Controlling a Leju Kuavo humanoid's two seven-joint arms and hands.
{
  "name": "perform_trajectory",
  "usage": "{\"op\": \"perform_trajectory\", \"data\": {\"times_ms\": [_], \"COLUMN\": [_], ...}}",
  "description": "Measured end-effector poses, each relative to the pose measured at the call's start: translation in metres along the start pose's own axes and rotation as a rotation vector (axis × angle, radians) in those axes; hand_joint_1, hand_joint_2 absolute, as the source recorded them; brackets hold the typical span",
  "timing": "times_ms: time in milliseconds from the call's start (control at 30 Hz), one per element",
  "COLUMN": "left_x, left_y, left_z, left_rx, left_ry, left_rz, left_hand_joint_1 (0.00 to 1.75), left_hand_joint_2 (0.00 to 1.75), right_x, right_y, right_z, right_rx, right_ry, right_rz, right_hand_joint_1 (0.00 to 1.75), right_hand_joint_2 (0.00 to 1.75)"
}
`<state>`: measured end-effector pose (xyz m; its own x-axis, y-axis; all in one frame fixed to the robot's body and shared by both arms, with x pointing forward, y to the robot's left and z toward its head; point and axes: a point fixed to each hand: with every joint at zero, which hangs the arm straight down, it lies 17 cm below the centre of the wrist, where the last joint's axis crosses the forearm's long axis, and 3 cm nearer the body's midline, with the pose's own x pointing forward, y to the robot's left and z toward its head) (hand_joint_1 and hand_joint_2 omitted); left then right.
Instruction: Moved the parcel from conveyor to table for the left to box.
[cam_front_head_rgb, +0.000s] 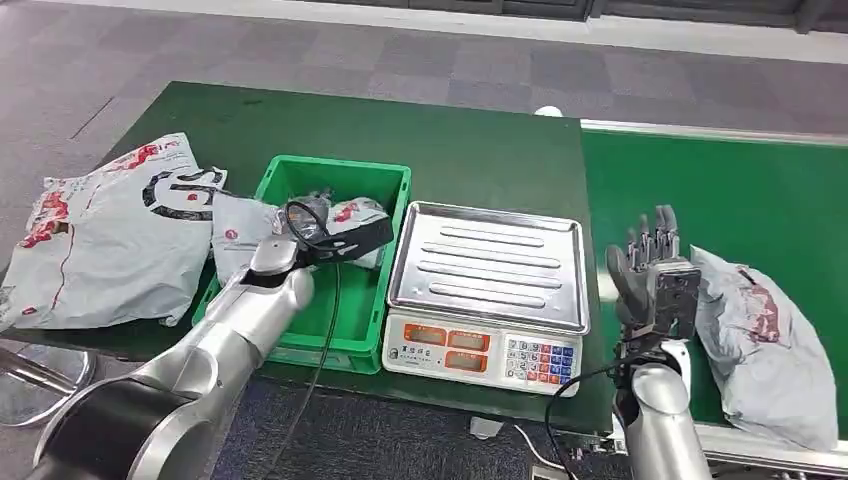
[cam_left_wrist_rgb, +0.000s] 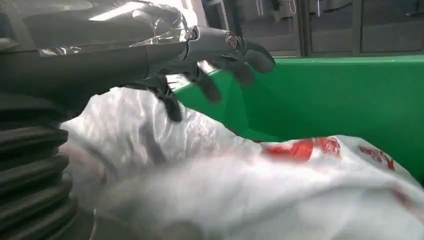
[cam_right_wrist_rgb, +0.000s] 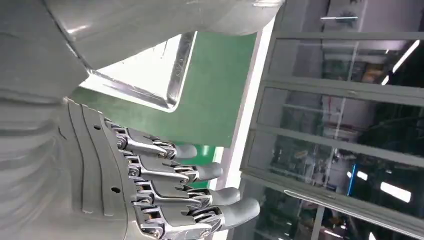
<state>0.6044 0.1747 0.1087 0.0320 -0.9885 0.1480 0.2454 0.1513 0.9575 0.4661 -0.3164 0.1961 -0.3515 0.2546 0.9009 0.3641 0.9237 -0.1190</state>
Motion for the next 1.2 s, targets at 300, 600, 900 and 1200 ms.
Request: {"op": "perform_trajectory", "data": {"times_ms": [300,600,900,1200], "left_x": [0.001,0.025,0.081,0.105], "left_y": [0.000,0.056,0.126,0.109], "left_z": [0.000,-0.001,0.021,0.043], "left_rx": [-0.001,0.224,0.304,0.152], "left_ry": [-0.001,-0.113,-0.446,-0.580], "left_rz": [0.008,0.248,0.908,1.423], "left_hand_joint_1": [0.00,0.00,0.00,0.00], "left_hand_joint_2": [1.75,1.75,1.75,1.75], "right_x": [0.002,0.000,-0.002,-0.018], "right_y": [-0.001,-0.001,0.002,0.019], "right_z": [-0.001,0.003,0.003,-0.004], "right_rx": [-0.003,0.004,0.023,0.079], "right_ry": [-0.004,0.007,0.018,0.044], "right_rz": [-0.001,0.019,0.008,-0.025], "right_hand_joint_1": [0.00,0.00,0.00,0.00], "right_hand_joint_2": [1.75,1.75,1.75,1.75]}}
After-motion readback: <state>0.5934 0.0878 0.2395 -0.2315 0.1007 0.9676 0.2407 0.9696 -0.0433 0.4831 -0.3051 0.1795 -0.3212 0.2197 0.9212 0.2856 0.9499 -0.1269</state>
